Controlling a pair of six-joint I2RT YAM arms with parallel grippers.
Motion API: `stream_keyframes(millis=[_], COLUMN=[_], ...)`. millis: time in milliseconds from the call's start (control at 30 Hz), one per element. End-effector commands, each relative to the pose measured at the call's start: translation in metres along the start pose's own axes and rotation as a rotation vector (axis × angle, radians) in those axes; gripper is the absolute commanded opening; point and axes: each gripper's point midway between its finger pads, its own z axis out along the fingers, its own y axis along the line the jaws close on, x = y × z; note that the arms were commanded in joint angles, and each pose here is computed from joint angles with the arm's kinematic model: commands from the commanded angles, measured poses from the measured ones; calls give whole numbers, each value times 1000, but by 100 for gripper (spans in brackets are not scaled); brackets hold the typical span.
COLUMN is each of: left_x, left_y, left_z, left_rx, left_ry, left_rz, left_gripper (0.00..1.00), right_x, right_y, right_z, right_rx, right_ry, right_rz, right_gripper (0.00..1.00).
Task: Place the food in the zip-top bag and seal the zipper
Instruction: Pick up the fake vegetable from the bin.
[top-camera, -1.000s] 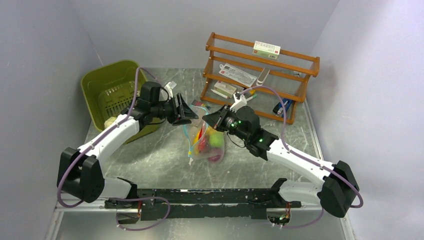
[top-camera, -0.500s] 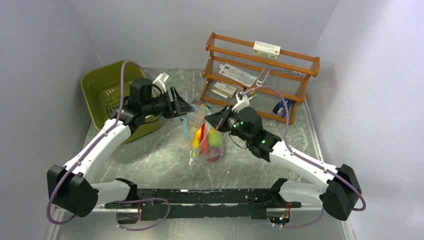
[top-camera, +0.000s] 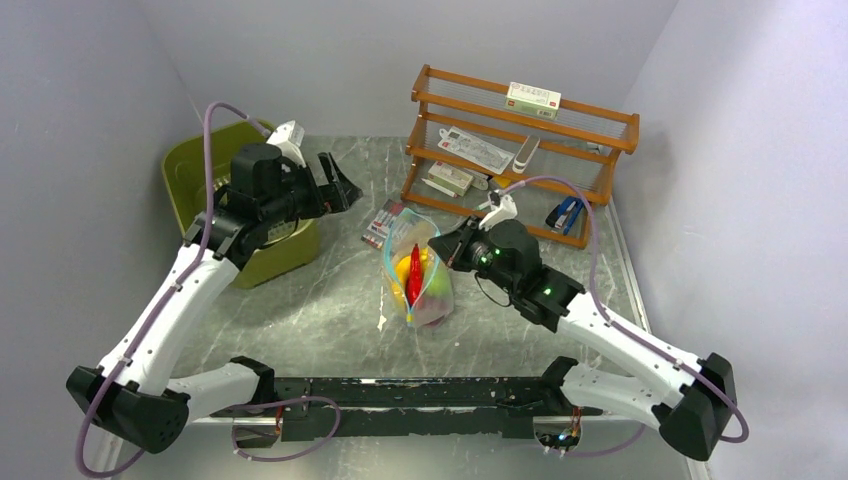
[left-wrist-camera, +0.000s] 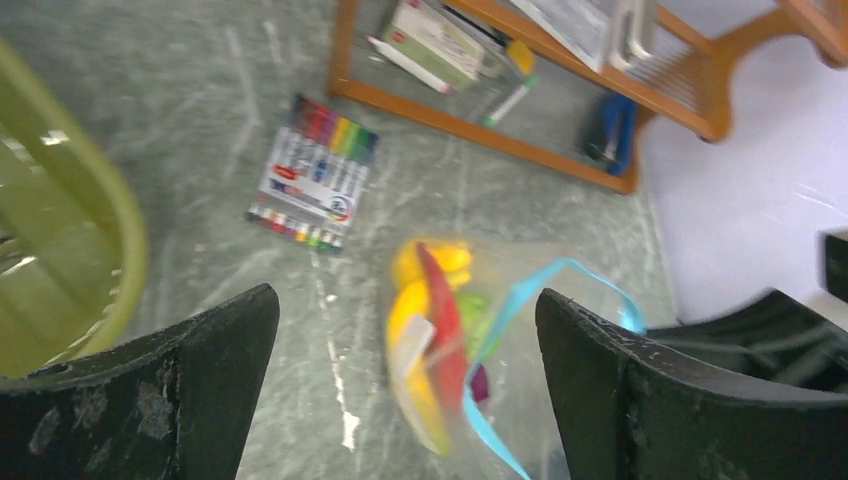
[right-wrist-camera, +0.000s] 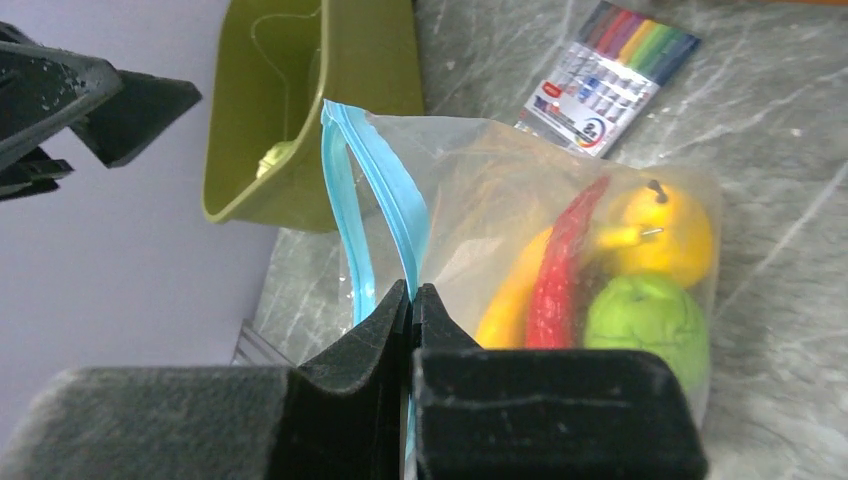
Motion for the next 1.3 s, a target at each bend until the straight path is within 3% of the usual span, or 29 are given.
stream_keyframes(millis=[0, 333, 733, 833, 1067, 1267], left_x=[-19, -28, -45, -36, -13, 6], left_y=[39, 125, 268, 286, 332, 356], left_z=[-16, -19, -37, -23, -24, -30], left_rx=[-243, -570, -894, -909, -1077, -1169], left_ry=[-77, -67, -80, -61, -2, 111], left_rz=[79, 96, 8, -36, -198, -215], left_gripper=[100, 99, 99, 100, 100, 100], right_x=[-18, -63, 6, 10, -12, -13], right_y=[-5, 0, -71, -89, -74, -69], right_z=[-21, -59, -33, -35, -42, -42], right_rx=[87, 191, 302, 337, 335, 347], right_ry=[-8, -77, 54, 36, 24, 68], right_rz=[-80, -192, -251, -280, -365, -376], right_gripper=[0, 0, 0, 0, 0, 0])
